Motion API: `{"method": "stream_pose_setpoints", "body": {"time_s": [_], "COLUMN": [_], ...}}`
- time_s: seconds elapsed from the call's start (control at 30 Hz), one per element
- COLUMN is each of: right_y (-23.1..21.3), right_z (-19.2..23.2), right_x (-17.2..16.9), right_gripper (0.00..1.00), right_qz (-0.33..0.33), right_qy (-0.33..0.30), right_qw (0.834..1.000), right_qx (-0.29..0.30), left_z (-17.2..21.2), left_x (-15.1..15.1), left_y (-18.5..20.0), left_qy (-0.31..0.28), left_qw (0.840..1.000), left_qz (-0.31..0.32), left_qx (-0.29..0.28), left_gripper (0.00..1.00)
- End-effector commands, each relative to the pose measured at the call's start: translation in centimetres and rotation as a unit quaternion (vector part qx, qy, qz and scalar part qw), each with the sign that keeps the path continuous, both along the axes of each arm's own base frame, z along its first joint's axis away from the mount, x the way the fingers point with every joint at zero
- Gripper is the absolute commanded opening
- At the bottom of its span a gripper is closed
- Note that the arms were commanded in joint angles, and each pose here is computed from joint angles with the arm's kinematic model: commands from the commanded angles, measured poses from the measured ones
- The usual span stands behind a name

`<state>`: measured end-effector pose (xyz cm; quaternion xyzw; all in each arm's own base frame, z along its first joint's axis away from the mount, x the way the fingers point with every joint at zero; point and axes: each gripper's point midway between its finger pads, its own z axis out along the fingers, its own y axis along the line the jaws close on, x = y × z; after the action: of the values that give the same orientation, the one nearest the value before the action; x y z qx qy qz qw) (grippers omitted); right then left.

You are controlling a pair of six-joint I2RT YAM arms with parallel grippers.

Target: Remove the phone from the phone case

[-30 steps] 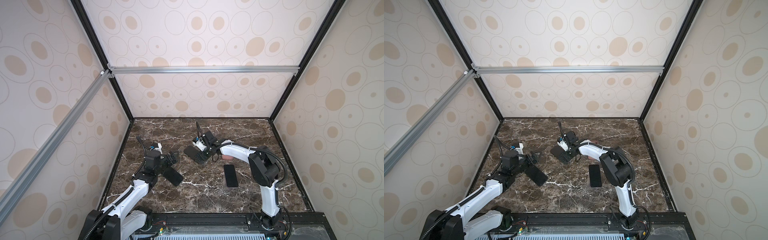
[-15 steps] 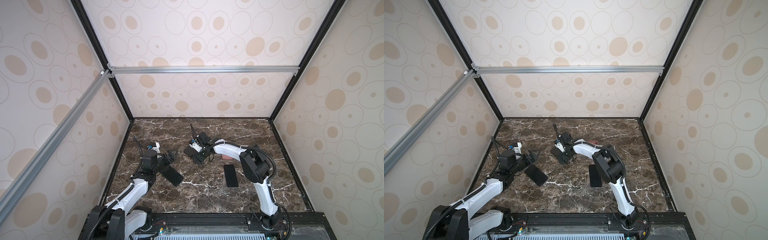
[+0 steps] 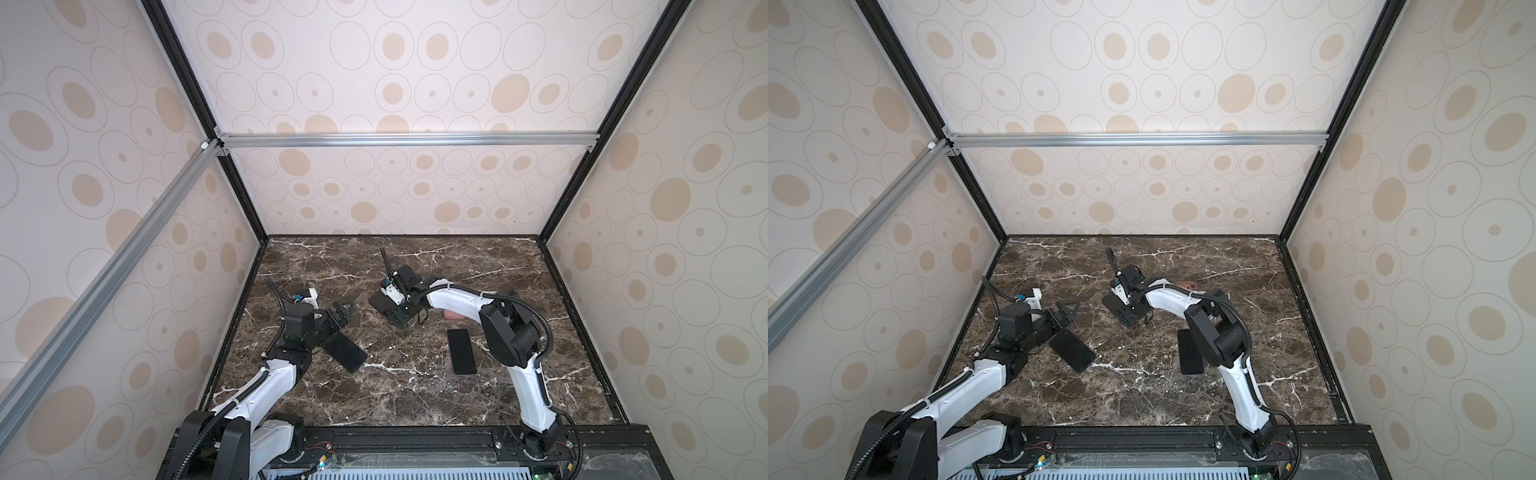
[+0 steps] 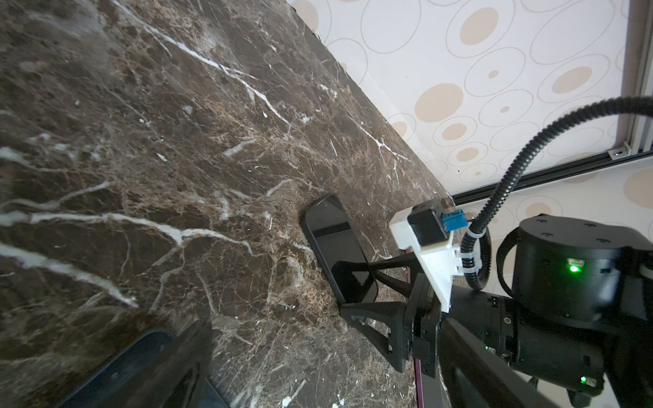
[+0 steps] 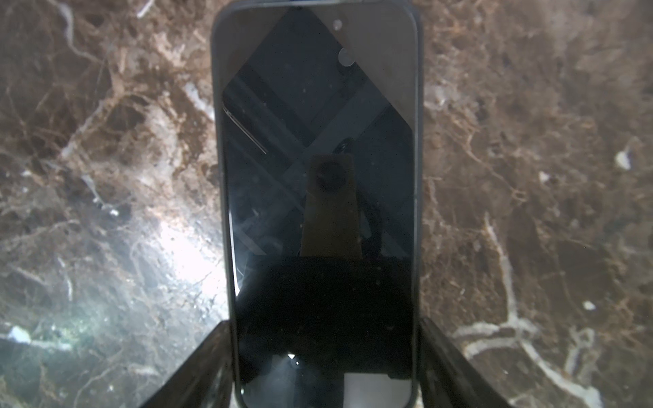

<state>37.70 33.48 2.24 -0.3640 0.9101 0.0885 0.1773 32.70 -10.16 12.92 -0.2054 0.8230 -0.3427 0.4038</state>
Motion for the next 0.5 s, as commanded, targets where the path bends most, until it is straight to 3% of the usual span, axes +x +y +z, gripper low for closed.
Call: {"method": "stream_pose_setpoints", "body": {"time_s": [0.0, 0.17, 0.47], "right_y": [-2.6, -4.3, -5.1], "right_z": [-2.8, -2.0, -0.5], "right_x": [-4.0, -6.8, -12.0], "right_gripper": [0.61, 0.60, 0.59], "right_qz": [-0.045, -0.108, -0.209], "right_qy": [0.075, 0.104, 0.174], "right_qw": [0.995, 0.988, 0.958], "right_qx": [-0.041, -0.019, 0.094], "left_z": [1.3, 0.5, -1.9], "left_x": [0.0, -0.9, -2.6], "left_y": [-0.5, -3.4, -10.0], "left_qy": [-0.029, -0.018, 0.022], "left_qw": [0.999, 0.999, 0.992], "left_qz": [-0.013, -0.043, -0.105], "left_qx": [-0.004, -0.018, -0.062], "left_gripper": [0.99, 0.98, 0.93]}}
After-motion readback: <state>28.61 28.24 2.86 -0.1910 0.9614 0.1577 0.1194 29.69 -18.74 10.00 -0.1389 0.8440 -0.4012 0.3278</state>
